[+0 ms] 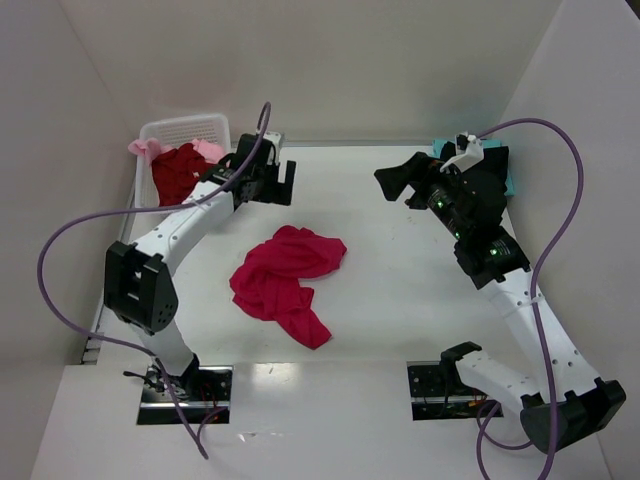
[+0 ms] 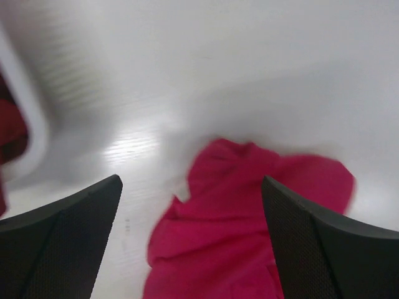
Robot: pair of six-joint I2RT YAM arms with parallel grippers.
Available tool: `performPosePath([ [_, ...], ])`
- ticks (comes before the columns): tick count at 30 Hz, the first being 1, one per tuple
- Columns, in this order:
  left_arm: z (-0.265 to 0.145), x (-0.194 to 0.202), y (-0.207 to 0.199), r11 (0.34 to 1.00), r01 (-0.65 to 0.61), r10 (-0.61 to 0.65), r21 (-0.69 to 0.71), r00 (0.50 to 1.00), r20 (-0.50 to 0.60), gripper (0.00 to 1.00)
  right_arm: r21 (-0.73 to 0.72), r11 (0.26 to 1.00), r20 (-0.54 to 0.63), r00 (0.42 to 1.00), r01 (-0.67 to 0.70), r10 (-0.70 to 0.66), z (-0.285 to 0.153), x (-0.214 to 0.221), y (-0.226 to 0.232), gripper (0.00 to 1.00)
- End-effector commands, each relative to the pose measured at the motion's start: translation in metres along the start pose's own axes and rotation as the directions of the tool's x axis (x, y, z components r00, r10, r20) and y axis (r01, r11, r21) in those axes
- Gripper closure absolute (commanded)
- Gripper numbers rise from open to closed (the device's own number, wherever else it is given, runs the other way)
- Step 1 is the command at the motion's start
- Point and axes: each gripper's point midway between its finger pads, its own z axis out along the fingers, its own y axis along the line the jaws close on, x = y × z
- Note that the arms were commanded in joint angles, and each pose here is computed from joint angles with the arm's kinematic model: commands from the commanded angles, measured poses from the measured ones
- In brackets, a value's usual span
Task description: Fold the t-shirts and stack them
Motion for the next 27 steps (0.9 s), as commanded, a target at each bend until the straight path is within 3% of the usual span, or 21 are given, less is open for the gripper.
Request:
performPosePath([
  [1,0.008,-0.013,0.059,0.942,0.012,0.002,-0.334,0.999,0.042,0.0,-0.002,1.0,0.012,1.0,-0.002,0.002,0.002,0.0,0.0,0.0],
  [6,0.044,0.001,0.065,0.929,-0.065,0.056,-0.364,0.998,-0.034,0.0,0.007,1.0,0.017,1.0,-0.002,0.002,0.002,-0.001,-0.001,0.0],
  [14,0.086,0.015,0.065,0.952,-0.003,-0.014,-0.307,0.999,-0.053,0.0,0.015,1.0,0.022,1.0,0.007,-0.007,0.005,-0.002,-0.004,0.0],
  [27,0.081,0.026,0.144,0.897,0.12,-0.152,-0.425,0.987,-0.043,0.0,0.016,1.0,0.0,1.0,0.005,-0.005,0.014,0.002,-0.005,0.0],
])
